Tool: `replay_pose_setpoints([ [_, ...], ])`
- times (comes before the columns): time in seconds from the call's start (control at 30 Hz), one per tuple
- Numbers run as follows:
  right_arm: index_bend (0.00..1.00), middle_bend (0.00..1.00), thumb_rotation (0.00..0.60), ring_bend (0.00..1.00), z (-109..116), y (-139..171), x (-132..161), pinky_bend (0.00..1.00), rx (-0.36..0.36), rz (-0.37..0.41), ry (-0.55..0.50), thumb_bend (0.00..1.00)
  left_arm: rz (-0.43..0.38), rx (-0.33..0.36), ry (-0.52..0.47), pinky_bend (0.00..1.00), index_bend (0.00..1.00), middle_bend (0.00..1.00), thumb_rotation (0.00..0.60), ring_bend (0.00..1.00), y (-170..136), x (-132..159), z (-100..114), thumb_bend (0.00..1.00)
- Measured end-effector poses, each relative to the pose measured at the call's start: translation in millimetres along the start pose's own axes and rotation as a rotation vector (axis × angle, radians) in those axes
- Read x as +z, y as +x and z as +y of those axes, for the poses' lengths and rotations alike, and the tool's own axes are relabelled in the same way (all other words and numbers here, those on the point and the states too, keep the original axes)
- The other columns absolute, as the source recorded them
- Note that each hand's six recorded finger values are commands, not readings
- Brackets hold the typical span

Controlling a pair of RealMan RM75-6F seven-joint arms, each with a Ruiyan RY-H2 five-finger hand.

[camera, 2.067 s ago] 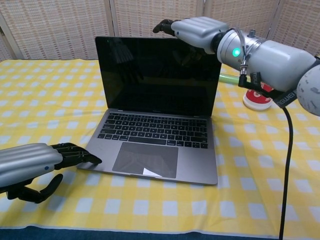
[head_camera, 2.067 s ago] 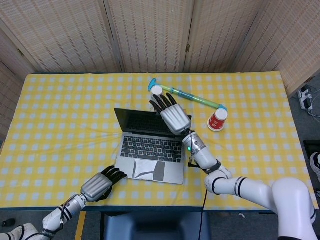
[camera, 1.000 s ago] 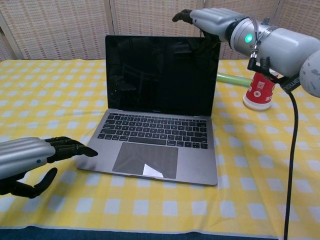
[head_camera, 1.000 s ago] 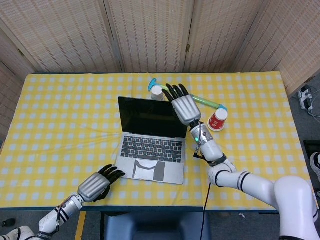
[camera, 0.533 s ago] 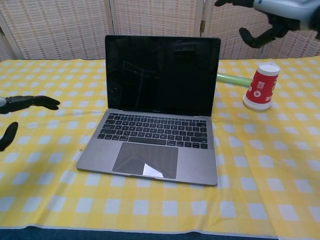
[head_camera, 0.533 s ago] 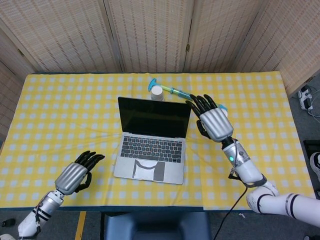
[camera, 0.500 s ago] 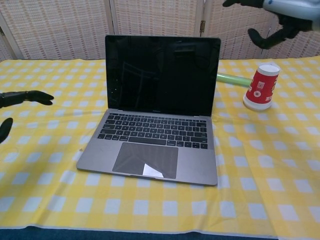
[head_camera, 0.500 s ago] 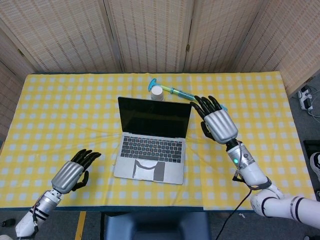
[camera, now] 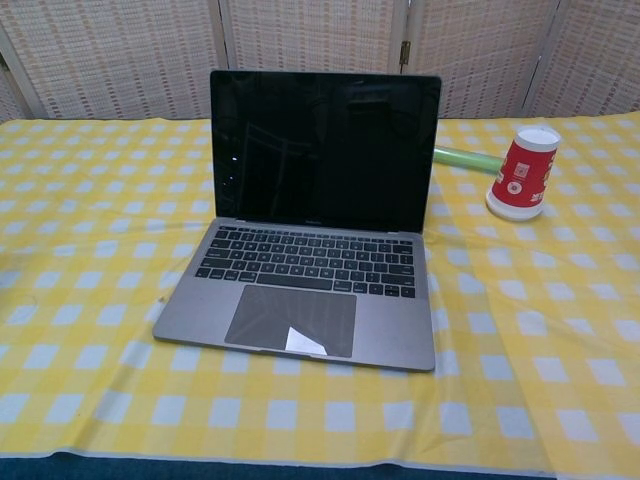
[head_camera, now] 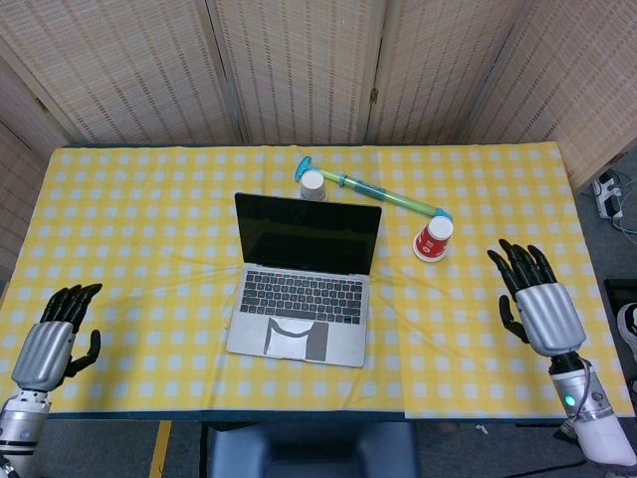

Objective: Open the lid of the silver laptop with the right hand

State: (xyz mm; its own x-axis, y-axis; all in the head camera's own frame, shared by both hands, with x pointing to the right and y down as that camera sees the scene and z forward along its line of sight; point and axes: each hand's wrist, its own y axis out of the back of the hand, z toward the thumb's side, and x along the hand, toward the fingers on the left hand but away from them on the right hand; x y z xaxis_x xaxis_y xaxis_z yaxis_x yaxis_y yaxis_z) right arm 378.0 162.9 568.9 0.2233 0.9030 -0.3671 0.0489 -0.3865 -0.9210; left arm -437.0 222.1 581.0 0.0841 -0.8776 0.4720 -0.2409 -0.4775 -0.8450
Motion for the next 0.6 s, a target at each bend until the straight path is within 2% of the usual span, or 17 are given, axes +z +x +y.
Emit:
replay_pose_setpoints([
  [0.1,0.0,0.0,0.6,0.0,-6,25,-12,0.0,-0.008,-0.03,-0.018,0.72,0.017,0.028,0.012,0.0,0.09,0.13,0.6,0.08,-9,-1,3,0.67],
  [0.3,0.0,0.0,0.6,0.0,-26,59,-22,0.0,0.017,-0.096,-0.11,0.71,-0.004,0.039,0.024,0.0,0.07,0.12,0.6,0.07,-17,15,2,0.67],
  [0.47,0.0,0.0,0.6,0.0,-23,63,-21,0.0,0.017,-0.093,-0.108,0.71,0.008,0.094,0.015,0.0,0.07,0.12,0.6,0.07,-15,26,7,0.67],
  [0.6,0.0,0.0,0.6,0.0,-24,61,-18,0.0,0.039,-0.089,-0.106,0.71,0.036,0.096,0.015,0.0,0.07,0.12,0.6,0.07,-14,23,4,0.67],
])
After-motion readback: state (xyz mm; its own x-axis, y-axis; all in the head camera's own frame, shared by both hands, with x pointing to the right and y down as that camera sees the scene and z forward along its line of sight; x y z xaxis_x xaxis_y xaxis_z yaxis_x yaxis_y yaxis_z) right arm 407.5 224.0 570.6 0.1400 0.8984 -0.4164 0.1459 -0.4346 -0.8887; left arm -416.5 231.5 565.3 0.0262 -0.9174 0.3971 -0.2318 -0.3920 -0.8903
